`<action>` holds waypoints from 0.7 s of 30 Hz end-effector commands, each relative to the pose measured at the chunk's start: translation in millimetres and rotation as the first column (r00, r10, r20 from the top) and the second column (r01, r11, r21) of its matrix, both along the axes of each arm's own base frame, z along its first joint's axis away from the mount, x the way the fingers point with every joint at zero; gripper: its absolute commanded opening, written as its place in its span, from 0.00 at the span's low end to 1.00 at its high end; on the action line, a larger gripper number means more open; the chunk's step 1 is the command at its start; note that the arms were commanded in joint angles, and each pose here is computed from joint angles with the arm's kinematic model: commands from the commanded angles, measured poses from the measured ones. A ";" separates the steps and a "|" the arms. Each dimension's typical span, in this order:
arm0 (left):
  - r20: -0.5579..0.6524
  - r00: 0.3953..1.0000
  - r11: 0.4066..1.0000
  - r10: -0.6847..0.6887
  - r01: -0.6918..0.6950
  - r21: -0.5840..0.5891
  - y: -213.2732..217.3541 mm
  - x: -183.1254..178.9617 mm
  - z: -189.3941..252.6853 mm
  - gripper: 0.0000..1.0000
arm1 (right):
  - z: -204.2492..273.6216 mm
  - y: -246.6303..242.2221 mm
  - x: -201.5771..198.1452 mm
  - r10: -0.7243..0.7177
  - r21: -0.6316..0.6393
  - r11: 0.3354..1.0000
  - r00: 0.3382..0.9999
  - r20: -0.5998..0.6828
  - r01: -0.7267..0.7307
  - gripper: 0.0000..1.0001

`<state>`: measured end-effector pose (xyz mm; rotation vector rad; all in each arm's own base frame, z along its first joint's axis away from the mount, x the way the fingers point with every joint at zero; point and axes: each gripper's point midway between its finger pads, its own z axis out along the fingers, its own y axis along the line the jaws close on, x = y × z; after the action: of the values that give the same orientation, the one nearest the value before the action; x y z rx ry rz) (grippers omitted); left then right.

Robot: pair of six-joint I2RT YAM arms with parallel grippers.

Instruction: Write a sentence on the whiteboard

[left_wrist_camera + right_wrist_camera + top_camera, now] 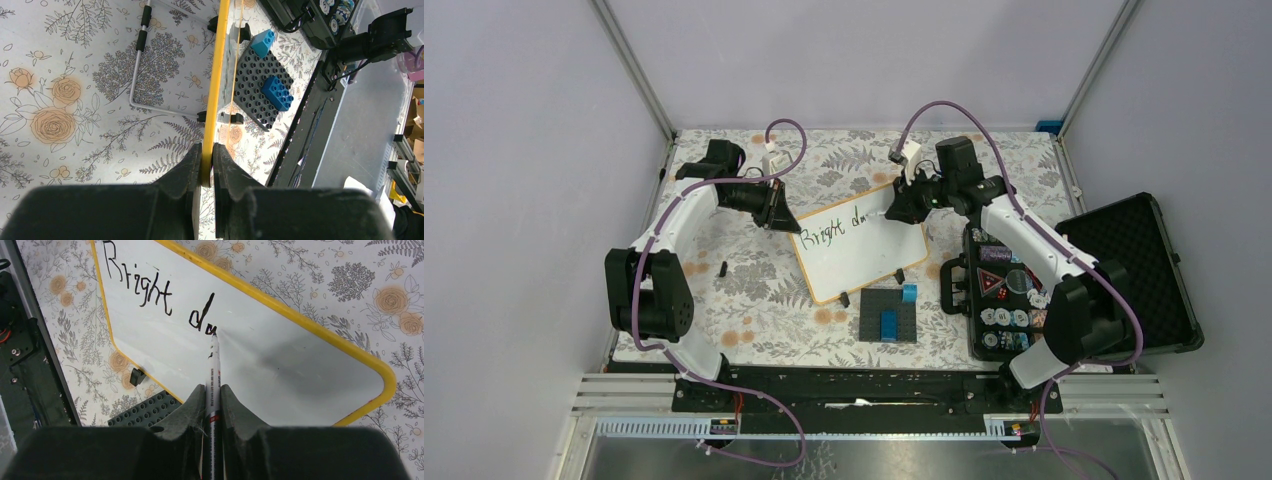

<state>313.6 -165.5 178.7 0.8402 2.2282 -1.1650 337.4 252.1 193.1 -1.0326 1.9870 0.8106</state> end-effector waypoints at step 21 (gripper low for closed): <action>0.101 0.995 0.999 -0.015 0.011 0.038 2.6 6.6 5.0 0.00 | 12.4 -2.3 24.4 -0.049 -0.009 0.999 0.997 0.059 0.050 0.00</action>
<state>313.7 -165.4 178.7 0.8404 2.2283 -1.1632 344.4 251.2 186.1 -1.0227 2.0124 0.7875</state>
